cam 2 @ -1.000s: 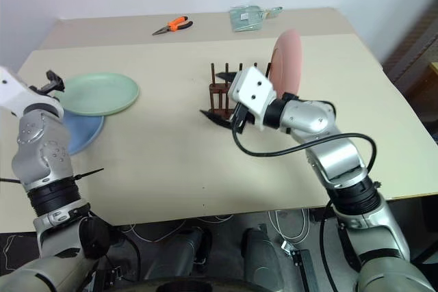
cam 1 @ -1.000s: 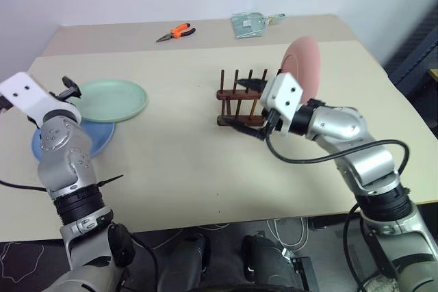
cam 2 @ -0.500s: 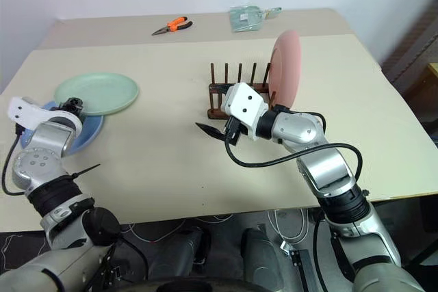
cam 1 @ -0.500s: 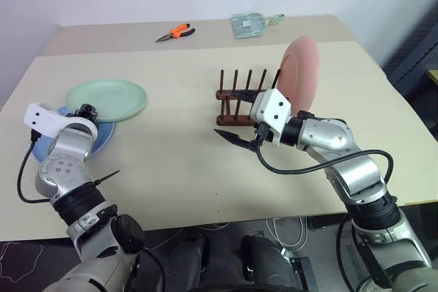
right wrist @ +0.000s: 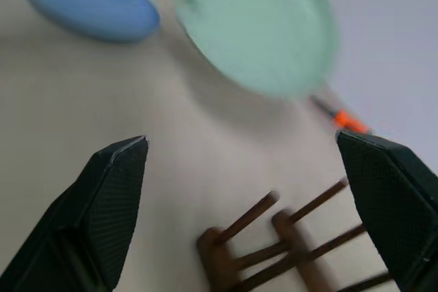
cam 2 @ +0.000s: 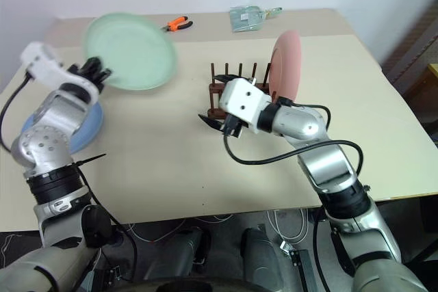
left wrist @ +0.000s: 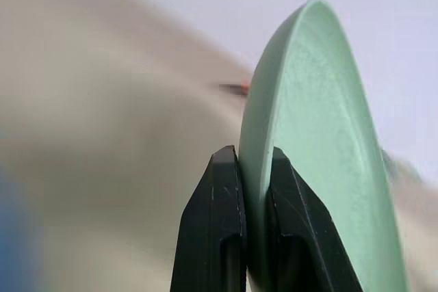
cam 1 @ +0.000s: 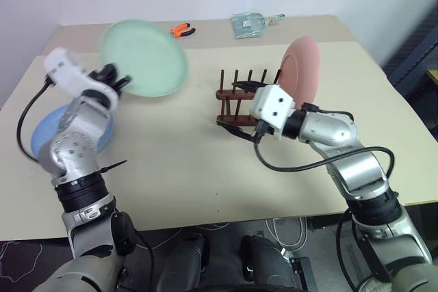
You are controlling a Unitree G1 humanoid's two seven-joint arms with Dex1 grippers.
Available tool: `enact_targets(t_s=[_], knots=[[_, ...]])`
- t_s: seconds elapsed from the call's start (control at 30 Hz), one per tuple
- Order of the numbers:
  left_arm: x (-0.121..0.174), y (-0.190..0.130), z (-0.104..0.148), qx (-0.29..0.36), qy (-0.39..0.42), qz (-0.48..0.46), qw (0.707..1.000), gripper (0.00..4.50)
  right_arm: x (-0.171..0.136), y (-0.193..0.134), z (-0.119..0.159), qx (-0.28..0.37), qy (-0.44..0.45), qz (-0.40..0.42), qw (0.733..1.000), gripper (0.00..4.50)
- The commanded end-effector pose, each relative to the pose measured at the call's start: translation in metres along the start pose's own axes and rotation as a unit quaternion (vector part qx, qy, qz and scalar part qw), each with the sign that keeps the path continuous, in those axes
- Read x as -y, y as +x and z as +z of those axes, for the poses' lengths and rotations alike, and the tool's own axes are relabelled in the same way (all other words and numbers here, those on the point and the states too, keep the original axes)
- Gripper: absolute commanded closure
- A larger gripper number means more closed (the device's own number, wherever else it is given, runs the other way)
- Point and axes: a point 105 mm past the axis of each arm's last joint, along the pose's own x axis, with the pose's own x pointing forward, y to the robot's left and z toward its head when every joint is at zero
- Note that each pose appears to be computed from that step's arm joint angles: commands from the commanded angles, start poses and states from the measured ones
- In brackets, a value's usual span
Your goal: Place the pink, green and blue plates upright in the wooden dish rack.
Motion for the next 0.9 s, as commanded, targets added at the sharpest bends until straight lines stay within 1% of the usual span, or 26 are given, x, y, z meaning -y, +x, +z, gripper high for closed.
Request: enact_targets(t_s=[0.03,0.17,0.27,0.3,0.33,0.37,0.43,0.47,0.5,0.53,0.57,0.6,0.67,0.7,0.73,0.8,0.9], knots=[[0.044,-0.001,0.007,0.007,0.028,-0.071,0.997,4.48,0.015,0.011,0.003,-0.004,-0.091,-0.031,0.995,0.0],[0.076,-0.003,0.008,0.001,0.022,-0.127,0.992,4.48,0.024,0.026,-0.011,-0.033,-0.161,-0.049,0.985,0.0],[0.085,-0.004,0.008,-0.003,0.013,-0.144,0.989,4.48,0.026,0.032,-0.025,-0.057,-0.186,-0.052,0.98,0.0],[0.086,-0.005,0.009,-0.004,0.009,-0.146,0.989,4.5,0.026,0.032,-0.029,-0.063,-0.191,-0.052,0.978,0.54],[0.086,-0.005,0.009,-0.004,0.006,-0.147,0.989,4.5,0.026,0.032,-0.032,-0.067,-0.194,-0.053,0.977,0.87],[0.087,-0.006,0.009,-0.005,0.005,-0.148,0.989,4.5,0.026,0.032,-0.034,-0.07,-0.196,-0.055,0.977,1.3],[0.087,-0.007,0.008,-0.008,0.005,-0.151,0.989,4.5,0.028,0.031,-0.035,-0.073,-0.196,-0.064,0.976,2.27],[0.087,-0.007,0.007,-0.009,0.005,-0.153,0.988,4.5,0.029,0.03,-0.035,-0.073,-0.196,-0.069,0.975,2.84],[0.086,-0.008,0.006,-0.01,0.004,-0.154,0.988,3.92,0.03,0.03,-0.034,-0.073,-0.196,-0.074,0.975,3.45],[0.086,-0.008,0.007,-0.006,-0.005,-0.158,0.987,3.69,0.031,0.03,-0.033,-0.072,-0.199,-0.078,0.974,3.97],[0.085,-0.008,0.009,0.0,-0.015,-0.157,0.987,3.29,0.031,0.03,-0.033,-0.071,-0.203,-0.082,0.973,4.43],[0.084,-0.007,0.012,0.007,-0.023,-0.155,0.988,2.78,0.032,0.029,-0.032,-0.07,-0.209,-0.084,0.972,4.5],[0.078,-0.005,0.022,0.032,-0.027,-0.139,0.989,1.72,0.032,0.029,-0.03,-0.068,-0.22,-0.089,0.969,4.5],[0.073,-0.003,0.027,0.046,-0.024,-0.124,0.991,1.17,0.032,0.029,-0.029,-0.067,-0.223,-0.09,0.968,4.5],[0.062,-0.002,0.035,0.067,-0.01,-0.101,0.993,0.7,0.033,0.028,-0.028,-0.064,-0.224,-0.094,0.968,4.5],[0.035,-0.002,0.05,0.107,0.043,-0.045,0.992,0.7,0.035,0.024,-0.024,-0.057,-0.208,-0.11,0.97,4.5],[-0.003,-0.008,0.066,0.145,0.114,0.013,0.983,0.7,0.041,0.01,-0.018,-0.037,-0.155,-0.148,0.976,4.5]])
